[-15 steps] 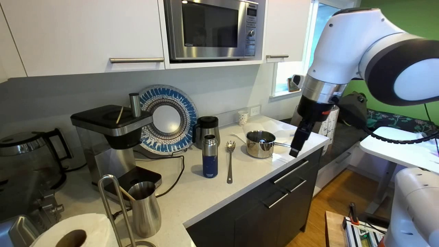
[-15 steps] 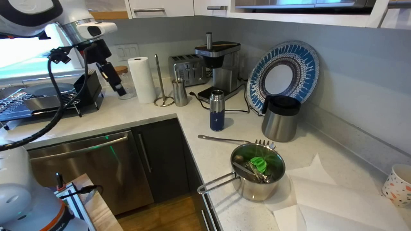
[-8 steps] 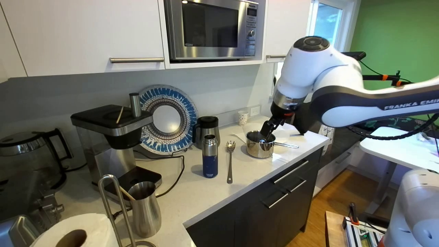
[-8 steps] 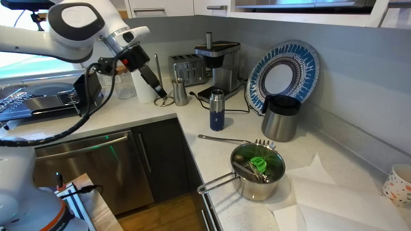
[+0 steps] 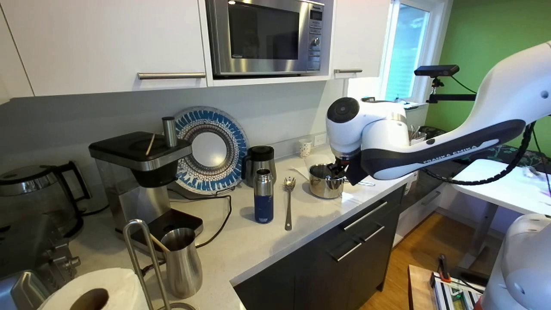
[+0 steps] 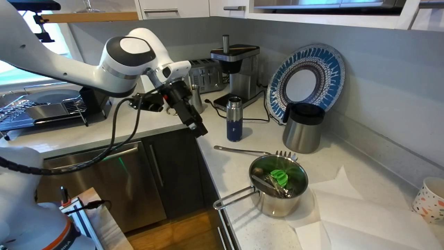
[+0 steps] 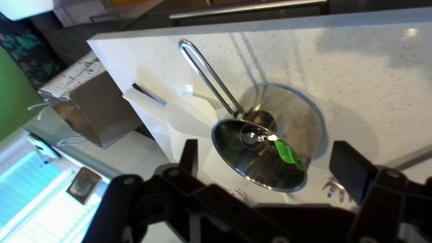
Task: Move the pot to the left
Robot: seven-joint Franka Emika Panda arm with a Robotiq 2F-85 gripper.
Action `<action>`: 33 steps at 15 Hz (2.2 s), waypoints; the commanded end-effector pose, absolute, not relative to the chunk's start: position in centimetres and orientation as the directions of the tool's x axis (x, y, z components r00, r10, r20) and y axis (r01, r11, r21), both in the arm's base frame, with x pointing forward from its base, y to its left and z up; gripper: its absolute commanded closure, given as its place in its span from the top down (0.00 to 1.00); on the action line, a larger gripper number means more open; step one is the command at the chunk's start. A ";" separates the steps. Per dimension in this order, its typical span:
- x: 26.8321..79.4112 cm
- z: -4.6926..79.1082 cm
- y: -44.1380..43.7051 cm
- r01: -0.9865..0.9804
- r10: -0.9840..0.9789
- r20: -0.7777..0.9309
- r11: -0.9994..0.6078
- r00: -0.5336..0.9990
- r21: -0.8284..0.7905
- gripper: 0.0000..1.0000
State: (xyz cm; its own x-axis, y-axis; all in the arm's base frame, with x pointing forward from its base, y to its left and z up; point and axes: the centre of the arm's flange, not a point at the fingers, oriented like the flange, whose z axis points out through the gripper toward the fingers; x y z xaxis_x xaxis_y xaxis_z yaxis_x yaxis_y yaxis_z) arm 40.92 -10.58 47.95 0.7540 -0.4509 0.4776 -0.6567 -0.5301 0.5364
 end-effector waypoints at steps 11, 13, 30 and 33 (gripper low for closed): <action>41.8 45.7 -12.1 -0.654 -0.473 0.458 -0.457 0.753 0.603 1.00; 41.9 44.5 -13.1 -0.616 -0.475 0.418 -0.418 0.774 0.667 1.00; 46.0 36.3 -20.9 -0.442 -0.515 0.230 -0.339 0.826 0.831 1.00; 46.2 34.9 -21.8 -0.403 -0.506 0.200 -0.330 0.839 0.854 1.00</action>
State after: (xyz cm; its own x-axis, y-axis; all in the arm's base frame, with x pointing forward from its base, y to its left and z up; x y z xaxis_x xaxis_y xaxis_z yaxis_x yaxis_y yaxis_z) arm 45.46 -20.85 36.26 0.8206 -0.5189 0.2393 -0.4592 -0.3494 0.8167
